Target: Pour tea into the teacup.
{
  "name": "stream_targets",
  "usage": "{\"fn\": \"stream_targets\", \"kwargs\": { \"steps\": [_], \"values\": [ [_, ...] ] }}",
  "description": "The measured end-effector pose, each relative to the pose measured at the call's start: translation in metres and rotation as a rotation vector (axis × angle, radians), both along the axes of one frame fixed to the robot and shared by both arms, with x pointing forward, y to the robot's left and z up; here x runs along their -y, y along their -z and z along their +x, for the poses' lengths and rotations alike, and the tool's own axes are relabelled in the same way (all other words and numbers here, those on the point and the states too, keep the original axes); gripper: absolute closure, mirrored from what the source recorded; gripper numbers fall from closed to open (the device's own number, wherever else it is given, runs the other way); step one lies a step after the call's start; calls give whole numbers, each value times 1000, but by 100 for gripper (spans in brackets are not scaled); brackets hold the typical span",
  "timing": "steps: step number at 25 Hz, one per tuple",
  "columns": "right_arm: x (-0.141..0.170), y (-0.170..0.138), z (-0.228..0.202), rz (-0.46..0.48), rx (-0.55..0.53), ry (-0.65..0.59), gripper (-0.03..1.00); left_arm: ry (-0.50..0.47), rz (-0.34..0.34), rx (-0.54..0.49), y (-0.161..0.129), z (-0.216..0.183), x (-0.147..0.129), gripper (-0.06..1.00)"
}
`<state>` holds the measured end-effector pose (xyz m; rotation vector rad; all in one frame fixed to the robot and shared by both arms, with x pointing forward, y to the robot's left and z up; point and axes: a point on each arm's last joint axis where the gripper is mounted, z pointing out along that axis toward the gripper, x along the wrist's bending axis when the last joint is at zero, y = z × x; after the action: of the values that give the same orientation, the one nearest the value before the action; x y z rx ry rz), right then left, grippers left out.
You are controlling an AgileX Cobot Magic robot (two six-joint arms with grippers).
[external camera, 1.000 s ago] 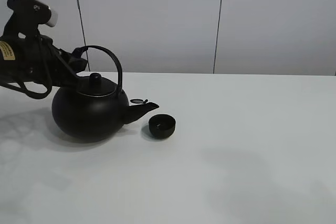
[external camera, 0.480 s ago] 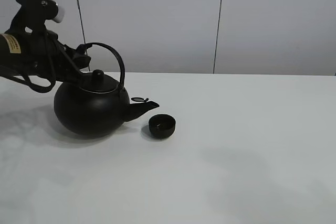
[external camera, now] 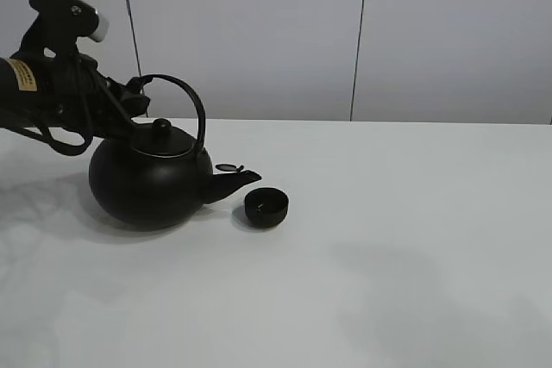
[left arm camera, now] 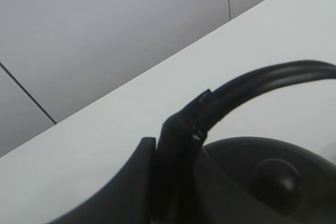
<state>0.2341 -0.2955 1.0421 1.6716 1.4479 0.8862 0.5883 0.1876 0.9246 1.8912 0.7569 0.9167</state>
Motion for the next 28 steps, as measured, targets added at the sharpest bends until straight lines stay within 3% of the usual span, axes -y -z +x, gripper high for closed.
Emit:
{"fn": "stream_targets", "kwargs": {
  "steps": [28],
  "values": [
    [0, 0, 0, 0, 0, 0, 42, 12, 31, -9, -2, 4, 1, 83]
  ]
}}
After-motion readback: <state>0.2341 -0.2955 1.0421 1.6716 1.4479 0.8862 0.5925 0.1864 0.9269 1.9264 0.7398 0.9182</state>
